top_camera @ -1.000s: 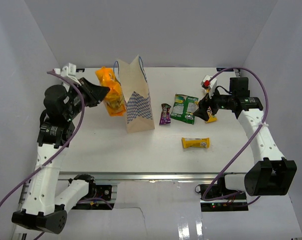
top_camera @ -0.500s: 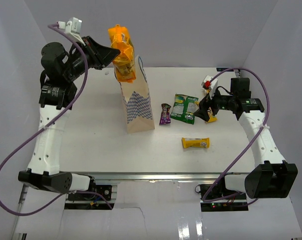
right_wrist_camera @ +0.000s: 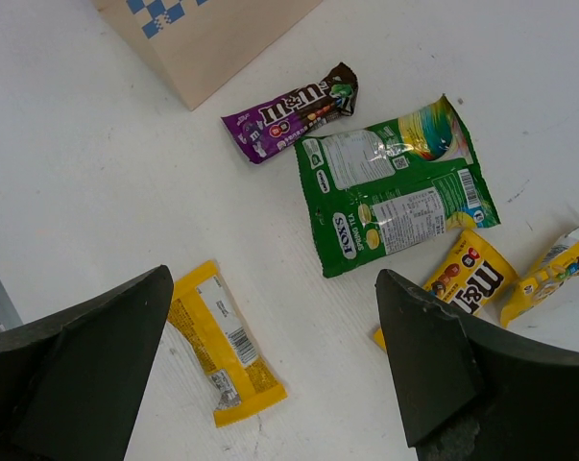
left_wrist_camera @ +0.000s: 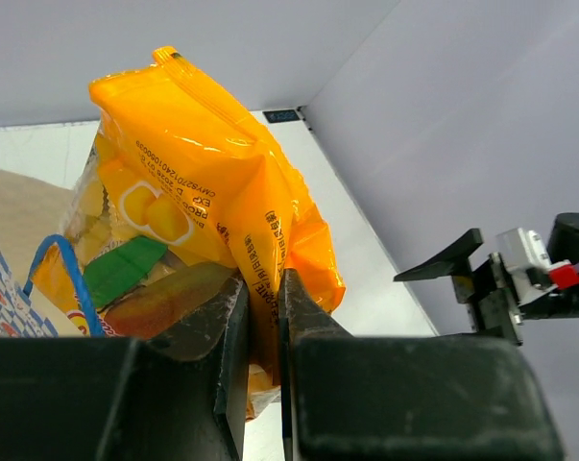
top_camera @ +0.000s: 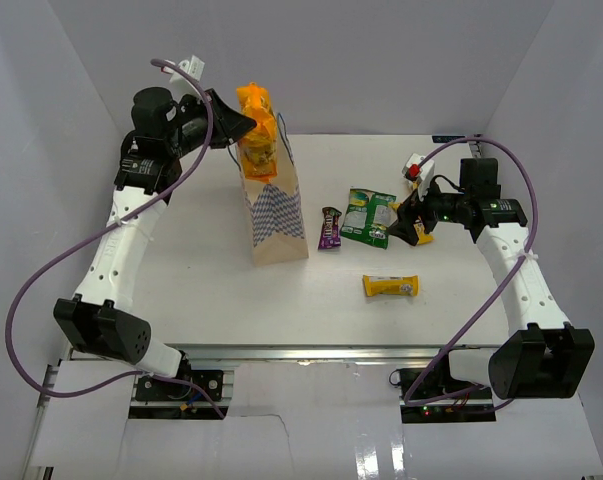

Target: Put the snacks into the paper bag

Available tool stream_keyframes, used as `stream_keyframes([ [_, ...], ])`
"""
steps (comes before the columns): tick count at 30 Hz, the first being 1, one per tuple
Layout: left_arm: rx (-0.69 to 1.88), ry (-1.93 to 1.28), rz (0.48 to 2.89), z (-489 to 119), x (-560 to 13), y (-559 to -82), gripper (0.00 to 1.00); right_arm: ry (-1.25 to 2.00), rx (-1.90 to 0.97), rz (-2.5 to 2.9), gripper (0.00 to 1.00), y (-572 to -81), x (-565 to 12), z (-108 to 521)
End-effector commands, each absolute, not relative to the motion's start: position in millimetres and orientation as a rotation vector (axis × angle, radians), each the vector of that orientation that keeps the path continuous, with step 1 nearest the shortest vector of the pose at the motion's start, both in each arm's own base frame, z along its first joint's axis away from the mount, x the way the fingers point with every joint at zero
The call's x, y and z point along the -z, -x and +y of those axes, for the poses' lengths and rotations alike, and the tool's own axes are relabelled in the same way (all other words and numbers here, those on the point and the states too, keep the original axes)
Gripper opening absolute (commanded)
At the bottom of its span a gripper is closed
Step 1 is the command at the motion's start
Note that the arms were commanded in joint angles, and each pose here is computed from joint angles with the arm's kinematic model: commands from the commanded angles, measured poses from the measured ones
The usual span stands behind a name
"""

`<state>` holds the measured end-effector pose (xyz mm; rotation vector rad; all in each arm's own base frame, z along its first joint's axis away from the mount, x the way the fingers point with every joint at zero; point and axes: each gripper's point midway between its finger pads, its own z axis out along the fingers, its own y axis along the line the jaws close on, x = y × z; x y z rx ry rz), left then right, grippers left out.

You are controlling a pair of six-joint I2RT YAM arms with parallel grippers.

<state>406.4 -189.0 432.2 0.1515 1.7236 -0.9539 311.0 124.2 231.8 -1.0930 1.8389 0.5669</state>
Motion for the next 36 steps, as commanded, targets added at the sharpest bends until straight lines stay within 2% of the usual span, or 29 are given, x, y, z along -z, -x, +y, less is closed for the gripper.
stream_keyframes([
  [1, 0.879, -0.214, 1.578, -183, -465, -399, 0.00, 1.097, -0.552, 1.794, 0.92, -311, -240, 124],
  [6, 0.860, -0.210, 1.637, -187, -434, -408, 0.00, 1.094, -0.560, 1.794, 0.92, -311, -240, 125],
  [15, 0.866, -0.218, 1.642, -191, -424, -406, 0.01, 1.093, -0.586, 1.802, 0.92, -307, -235, 127],
  [18, 0.866, -0.222, 1.646, -190, -418, -404, 0.15, 1.095, -0.602, 1.802, 0.92, -305, -233, 128],
  [21, 0.863, -0.233, 1.660, -190, -408, -399, 0.36, 1.105, -0.612, 1.805, 0.92, -303, -228, 129],
  [22, 0.854, -0.222, 1.660, -188, -407, -399, 0.47, 1.109, -0.615, 1.811, 0.92, -302, -223, 129],
  [25, 0.848, -0.233, 1.644, -187, -407, -394, 0.63, 1.106, -0.617, 1.823, 0.92, -303, -219, 129],
  [26, 0.851, -0.247, 1.625, -188, -414, -392, 0.75, 1.090, -0.624, 1.835, 0.92, -304, -219, 129],
  [27, 0.851, -0.261, 1.602, -188, -422, -390, 0.82, 1.071, -0.633, 1.856, 0.93, -305, -216, 129],
  [29, 0.852, -0.270, 1.549, -188, -446, -390, 0.87, 1.036, -0.630, 1.876, 0.94, -310, -215, 130],
  [36, 0.895, -0.269, 1.458, -188, -494, -372, 0.88, 0.687, -0.643, 2.088, 1.00, -330, -191, 133],
])
